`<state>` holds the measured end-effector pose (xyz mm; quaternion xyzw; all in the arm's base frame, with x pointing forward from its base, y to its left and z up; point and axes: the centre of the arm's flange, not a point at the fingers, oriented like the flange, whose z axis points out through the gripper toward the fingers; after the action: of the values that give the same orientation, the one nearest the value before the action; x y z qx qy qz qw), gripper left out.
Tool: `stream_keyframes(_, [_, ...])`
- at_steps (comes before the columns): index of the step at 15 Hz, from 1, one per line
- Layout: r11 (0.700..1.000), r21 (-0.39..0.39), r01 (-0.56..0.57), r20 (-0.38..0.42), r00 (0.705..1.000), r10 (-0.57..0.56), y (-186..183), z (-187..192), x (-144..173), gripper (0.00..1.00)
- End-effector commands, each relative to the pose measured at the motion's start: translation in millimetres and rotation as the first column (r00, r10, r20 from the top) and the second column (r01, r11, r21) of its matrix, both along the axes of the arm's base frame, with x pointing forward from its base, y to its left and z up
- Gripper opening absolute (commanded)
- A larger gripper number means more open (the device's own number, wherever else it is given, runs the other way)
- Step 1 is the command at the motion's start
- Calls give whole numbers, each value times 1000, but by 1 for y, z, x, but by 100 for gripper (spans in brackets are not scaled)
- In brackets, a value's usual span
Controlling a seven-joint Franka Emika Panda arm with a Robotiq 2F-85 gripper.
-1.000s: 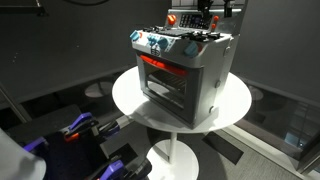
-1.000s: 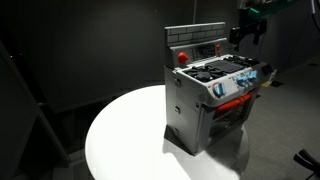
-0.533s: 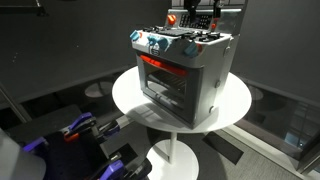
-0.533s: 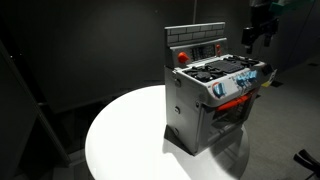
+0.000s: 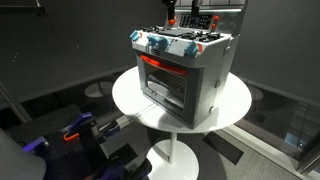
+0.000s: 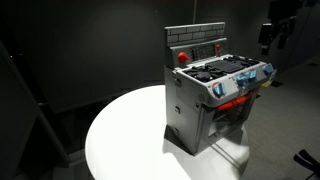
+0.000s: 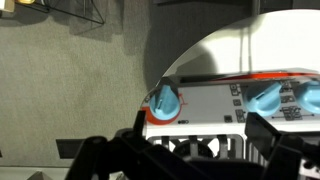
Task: Push the top orange button on the button display of the stove
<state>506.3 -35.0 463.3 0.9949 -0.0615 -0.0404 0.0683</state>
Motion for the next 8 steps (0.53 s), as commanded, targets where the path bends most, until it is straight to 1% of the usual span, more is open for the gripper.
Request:
stream_keyframes(1, [998,50,-41,20,999,40,2,5,-36,100])
stream_keyframes(4, [996,66,-58,20,998,57,4,6,-49,100])
stream_keyframes(8, [995,75,-69,19,998,68,5,5,-56,100])
